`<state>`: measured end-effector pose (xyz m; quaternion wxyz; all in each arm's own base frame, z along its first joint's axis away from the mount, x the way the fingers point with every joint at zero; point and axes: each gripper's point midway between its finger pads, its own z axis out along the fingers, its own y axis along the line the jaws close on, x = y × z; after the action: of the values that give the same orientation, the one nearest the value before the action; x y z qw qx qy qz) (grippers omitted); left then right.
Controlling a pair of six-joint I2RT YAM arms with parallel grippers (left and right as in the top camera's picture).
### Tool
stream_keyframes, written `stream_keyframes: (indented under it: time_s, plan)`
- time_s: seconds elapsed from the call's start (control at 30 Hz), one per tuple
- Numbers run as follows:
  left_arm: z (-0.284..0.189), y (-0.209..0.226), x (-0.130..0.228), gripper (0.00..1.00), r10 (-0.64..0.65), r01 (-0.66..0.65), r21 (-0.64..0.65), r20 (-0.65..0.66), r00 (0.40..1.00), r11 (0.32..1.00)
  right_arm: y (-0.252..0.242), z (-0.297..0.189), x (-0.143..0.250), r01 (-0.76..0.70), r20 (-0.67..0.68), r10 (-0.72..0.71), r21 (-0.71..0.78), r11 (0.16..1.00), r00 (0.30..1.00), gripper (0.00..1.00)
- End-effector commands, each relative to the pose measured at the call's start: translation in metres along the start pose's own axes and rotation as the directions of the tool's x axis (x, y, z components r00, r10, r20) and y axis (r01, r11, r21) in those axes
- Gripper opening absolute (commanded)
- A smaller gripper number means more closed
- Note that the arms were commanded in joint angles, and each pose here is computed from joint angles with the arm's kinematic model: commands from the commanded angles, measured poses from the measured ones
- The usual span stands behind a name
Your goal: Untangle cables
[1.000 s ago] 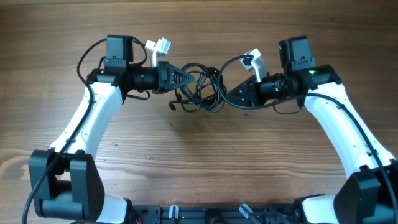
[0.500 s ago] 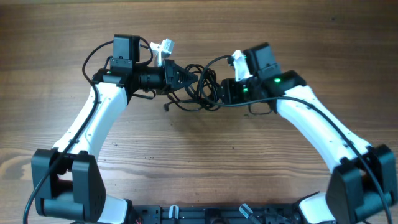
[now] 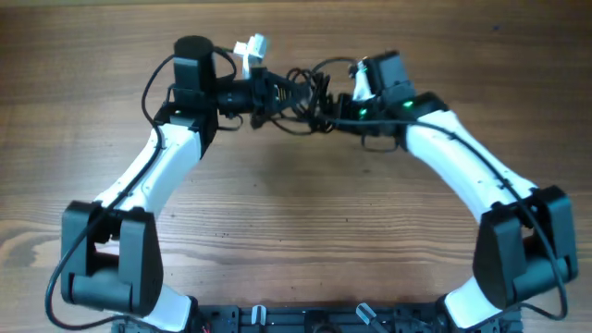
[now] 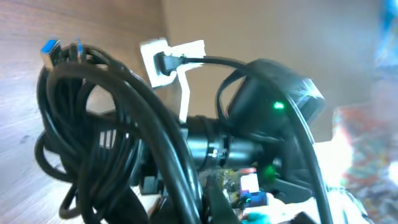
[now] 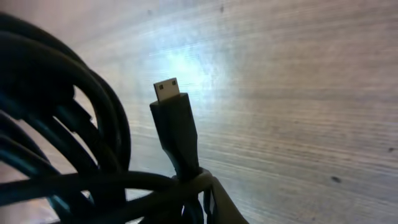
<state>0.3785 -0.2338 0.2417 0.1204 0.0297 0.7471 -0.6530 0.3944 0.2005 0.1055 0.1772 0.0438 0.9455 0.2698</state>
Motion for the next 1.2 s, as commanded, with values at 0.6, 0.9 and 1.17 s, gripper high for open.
stream_keyframes:
  time_s: [0.6,0.9,1.17]
  plan:
    - [-0.070,-0.068,0.002,0.04,0.249,-0.231,0.176,-0.089,0.964,0.957,-0.071,-0.070,-0.005,0.129,0.013,-0.144,-0.540,0.831,0.989,0.05]
    - [-0.039,-0.049,0.014,0.04,0.211,-0.180,0.192,-0.152,0.966,0.965,-0.009,-0.103,0.001,0.326,0.193,-0.282,-0.756,0.568,0.940,0.45]
    - [-0.019,-0.048,0.025,0.04,0.154,-0.119,0.183,-0.191,0.969,0.976,0.034,-0.117,0.008,0.427,0.306,-0.351,-0.834,0.349,0.885,0.49]
